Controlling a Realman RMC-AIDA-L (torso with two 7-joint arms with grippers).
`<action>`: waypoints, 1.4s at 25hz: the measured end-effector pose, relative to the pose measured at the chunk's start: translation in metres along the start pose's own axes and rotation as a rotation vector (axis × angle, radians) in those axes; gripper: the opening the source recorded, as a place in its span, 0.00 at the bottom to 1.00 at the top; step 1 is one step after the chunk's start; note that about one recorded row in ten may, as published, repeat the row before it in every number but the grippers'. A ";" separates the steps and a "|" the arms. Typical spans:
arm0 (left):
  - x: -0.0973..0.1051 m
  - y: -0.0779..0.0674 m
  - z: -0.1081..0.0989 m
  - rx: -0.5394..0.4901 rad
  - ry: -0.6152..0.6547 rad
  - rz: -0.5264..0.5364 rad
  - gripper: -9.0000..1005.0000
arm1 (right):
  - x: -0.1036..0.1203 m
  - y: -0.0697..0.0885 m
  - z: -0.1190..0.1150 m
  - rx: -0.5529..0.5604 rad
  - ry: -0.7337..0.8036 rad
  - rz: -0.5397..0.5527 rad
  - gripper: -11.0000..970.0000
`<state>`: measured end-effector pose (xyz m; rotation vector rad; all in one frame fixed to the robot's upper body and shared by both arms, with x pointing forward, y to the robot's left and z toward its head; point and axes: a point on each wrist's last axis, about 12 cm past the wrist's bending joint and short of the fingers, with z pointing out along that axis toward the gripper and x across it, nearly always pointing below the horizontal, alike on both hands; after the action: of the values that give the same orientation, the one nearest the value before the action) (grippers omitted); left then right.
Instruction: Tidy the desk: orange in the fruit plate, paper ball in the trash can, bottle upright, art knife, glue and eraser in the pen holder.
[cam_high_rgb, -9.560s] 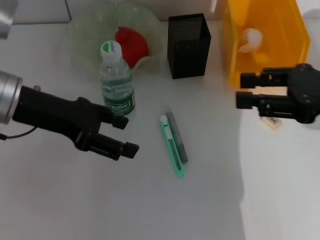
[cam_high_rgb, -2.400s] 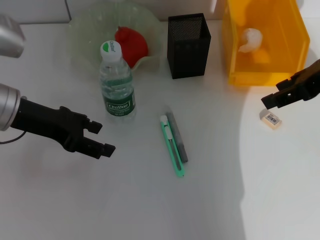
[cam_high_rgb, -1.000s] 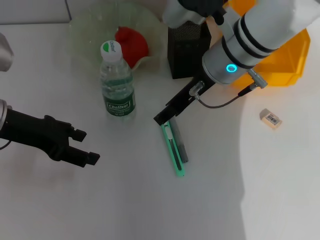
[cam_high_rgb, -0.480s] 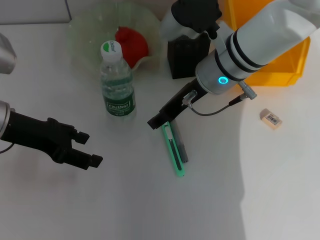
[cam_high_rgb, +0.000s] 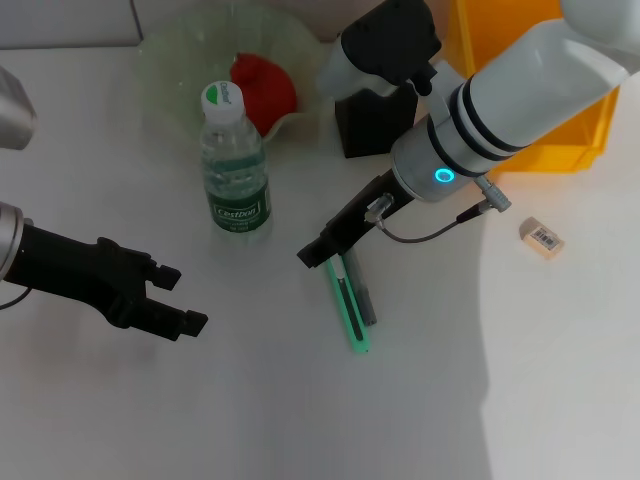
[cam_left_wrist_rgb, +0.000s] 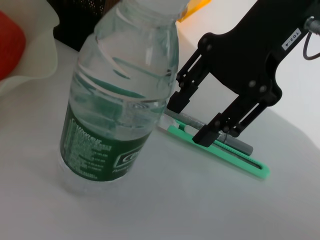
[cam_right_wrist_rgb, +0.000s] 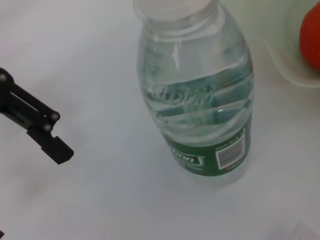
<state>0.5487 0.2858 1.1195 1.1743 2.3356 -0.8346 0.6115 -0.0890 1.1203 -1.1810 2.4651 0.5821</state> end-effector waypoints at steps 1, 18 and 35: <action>0.000 0.000 0.000 0.000 0.000 0.000 0.84 | 0.000 0.001 0.002 0.006 0.002 -0.005 0.63; 0.005 0.000 0.000 -0.003 0.000 -0.011 0.84 | 0.004 0.002 0.002 -0.001 0.012 0.012 0.63; 0.007 0.000 0.002 0.005 0.002 -0.021 0.84 | 0.013 -0.002 -0.002 -0.005 0.007 0.041 0.63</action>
<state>0.5448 0.2885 1.1145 1.1554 2.3521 -0.8469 0.6050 -0.0990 1.1153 -1.1382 2.5007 0.5971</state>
